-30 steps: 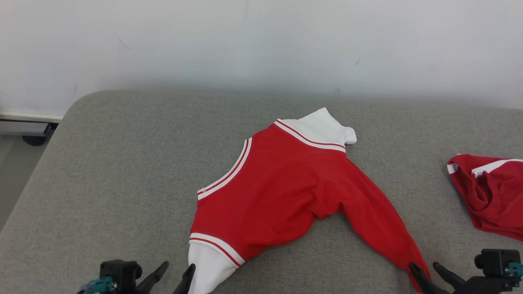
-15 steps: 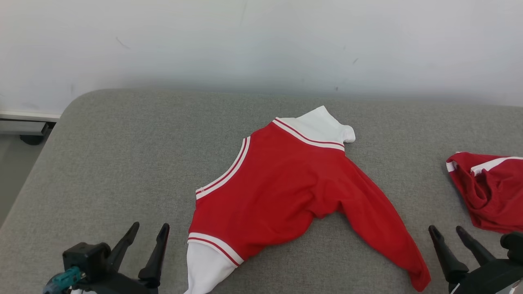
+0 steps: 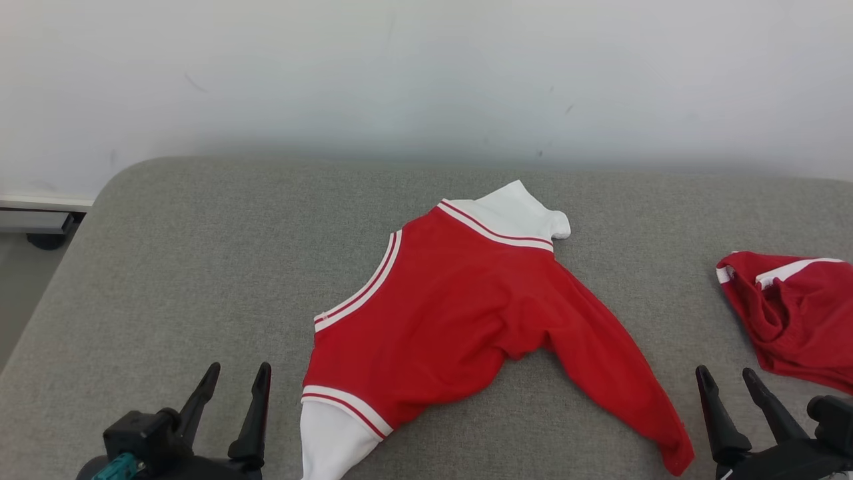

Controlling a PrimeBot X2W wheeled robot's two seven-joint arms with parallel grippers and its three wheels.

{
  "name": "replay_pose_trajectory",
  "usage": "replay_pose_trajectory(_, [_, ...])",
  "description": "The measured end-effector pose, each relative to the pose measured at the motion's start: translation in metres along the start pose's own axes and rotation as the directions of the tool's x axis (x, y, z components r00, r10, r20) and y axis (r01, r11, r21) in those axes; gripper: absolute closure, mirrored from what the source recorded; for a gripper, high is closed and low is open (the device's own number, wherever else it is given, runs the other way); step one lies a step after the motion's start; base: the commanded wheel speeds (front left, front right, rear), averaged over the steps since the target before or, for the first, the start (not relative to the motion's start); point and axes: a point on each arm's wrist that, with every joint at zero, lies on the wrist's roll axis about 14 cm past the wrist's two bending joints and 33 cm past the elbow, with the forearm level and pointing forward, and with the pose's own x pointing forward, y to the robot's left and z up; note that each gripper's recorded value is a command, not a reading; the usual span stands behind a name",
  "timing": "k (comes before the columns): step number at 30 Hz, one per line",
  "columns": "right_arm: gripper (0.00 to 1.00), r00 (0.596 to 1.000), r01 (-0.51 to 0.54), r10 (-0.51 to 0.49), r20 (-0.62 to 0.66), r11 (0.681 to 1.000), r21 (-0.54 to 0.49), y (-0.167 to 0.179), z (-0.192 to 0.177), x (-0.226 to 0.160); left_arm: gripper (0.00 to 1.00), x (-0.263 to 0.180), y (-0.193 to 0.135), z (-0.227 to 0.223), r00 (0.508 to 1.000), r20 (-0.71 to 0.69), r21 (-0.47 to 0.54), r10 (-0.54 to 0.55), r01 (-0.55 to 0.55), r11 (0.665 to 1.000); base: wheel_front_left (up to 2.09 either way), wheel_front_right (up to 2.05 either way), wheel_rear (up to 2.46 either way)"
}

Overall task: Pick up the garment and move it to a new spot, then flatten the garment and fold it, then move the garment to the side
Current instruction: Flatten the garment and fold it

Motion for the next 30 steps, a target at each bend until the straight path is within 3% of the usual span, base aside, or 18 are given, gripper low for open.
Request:
replay_pose_trajectory(12, [0.0,1.0,0.02,-0.02,0.022,1.0,-0.023,-0.004,0.0,-0.001,0.0,0.009,-0.004,-0.001,1.0,-0.016,0.043,-0.023,0.024,0.999,0.0,0.0,0.0])
replay_pose_trajectory(20, [0.0,0.999,0.038,-0.037,0.032,0.999,-0.021,-0.009,0.003,-0.001,0.0,0.046,-0.018,0.01,0.991,-0.046,0.078,-0.123,0.127,0.989,0.0,0.0,0.0])
replay_pose_trajectory(30, [0.0,0.995,0.096,-0.096,0.007,0.995,-0.01,-0.027,-0.005,-0.002,0.0,0.099,-0.027,-0.017,0.943,-0.255,0.077,-0.214,0.241,0.967,0.0,0.0,0.0])
